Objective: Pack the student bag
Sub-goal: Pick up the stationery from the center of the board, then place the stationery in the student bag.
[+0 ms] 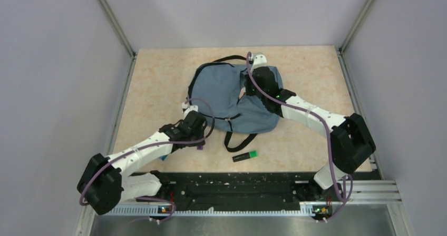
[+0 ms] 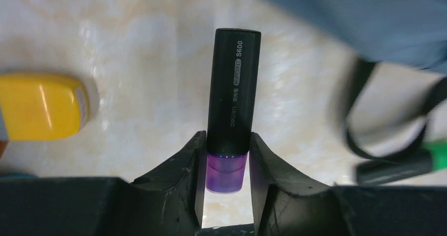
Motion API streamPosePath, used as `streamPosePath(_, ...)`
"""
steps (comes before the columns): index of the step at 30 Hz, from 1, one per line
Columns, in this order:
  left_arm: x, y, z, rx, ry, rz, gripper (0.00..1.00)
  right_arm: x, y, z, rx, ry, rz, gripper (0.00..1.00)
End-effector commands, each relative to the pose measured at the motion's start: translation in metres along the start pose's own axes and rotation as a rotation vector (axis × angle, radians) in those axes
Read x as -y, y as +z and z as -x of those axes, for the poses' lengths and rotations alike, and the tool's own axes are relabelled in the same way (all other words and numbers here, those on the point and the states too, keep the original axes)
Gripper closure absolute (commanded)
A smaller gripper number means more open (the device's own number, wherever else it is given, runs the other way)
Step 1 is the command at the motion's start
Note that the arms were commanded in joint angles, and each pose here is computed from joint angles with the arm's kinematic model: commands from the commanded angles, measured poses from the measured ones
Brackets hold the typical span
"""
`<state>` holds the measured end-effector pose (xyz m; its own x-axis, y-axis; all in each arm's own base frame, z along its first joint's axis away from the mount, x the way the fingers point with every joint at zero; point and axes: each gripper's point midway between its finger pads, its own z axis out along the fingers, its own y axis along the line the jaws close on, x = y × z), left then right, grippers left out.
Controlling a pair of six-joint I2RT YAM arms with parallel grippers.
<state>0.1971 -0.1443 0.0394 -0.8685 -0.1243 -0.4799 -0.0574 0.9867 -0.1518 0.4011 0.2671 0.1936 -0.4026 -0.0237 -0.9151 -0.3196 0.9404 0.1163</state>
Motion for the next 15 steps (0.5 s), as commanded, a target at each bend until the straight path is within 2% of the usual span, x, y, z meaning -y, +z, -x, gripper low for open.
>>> streamPosePath(1,0.064,-0.041,0.081,0.241,0.001,-0.238,0.74,-0.004,-0.018,0.049,0.141,0.047,0.034,1.00)
streamPosePath(10,0.124,-0.076,0.132,0.317,0.093,-0.421,0.75,-0.003,-0.019,0.049,0.140,0.045,0.028,1.00)
streamPosePath(15,0.162,-0.091,0.165,0.418,0.143,-0.558,0.75,-0.005,-0.018,0.050,0.138,0.048,0.034,1.00)
